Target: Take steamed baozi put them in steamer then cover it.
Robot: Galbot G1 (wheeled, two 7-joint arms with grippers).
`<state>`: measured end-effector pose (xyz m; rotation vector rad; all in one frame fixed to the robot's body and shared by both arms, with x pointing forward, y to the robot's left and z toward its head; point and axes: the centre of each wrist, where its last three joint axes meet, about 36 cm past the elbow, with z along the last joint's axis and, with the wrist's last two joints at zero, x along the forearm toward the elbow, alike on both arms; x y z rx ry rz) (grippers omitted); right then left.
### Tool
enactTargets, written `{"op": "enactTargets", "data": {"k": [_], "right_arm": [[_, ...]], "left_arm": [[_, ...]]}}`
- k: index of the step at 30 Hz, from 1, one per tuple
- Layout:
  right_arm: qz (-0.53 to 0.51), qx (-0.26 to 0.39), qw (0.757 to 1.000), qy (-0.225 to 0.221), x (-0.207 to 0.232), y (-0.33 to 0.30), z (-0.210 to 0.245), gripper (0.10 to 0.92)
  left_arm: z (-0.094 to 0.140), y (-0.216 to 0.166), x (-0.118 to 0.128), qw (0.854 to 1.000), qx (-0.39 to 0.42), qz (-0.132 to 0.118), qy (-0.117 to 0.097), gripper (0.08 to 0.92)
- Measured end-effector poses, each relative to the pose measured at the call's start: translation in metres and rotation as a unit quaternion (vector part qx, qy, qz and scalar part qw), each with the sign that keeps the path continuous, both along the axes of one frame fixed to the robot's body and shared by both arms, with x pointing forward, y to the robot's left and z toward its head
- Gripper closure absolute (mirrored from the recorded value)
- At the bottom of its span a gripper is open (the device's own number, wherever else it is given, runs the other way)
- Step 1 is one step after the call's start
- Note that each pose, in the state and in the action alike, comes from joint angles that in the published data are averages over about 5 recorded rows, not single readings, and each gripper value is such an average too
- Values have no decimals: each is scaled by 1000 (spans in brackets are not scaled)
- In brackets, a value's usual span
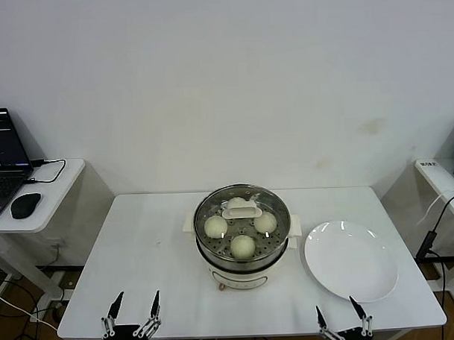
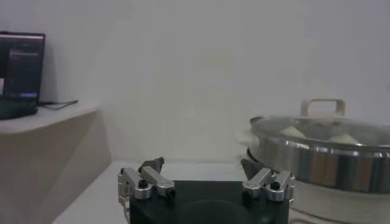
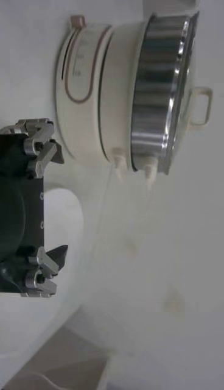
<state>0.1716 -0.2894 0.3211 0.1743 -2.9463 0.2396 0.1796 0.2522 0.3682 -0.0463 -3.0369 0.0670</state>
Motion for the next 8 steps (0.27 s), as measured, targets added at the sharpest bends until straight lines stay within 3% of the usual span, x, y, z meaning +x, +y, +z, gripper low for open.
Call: {"op": "enactTargets", "data": {"k": [8], "right_arm": [[11, 12, 1000, 8, -5, 7, 4, 200]], "left_arm": [[-7, 1, -11, 1000, 0, -3, 14, 177]]}}
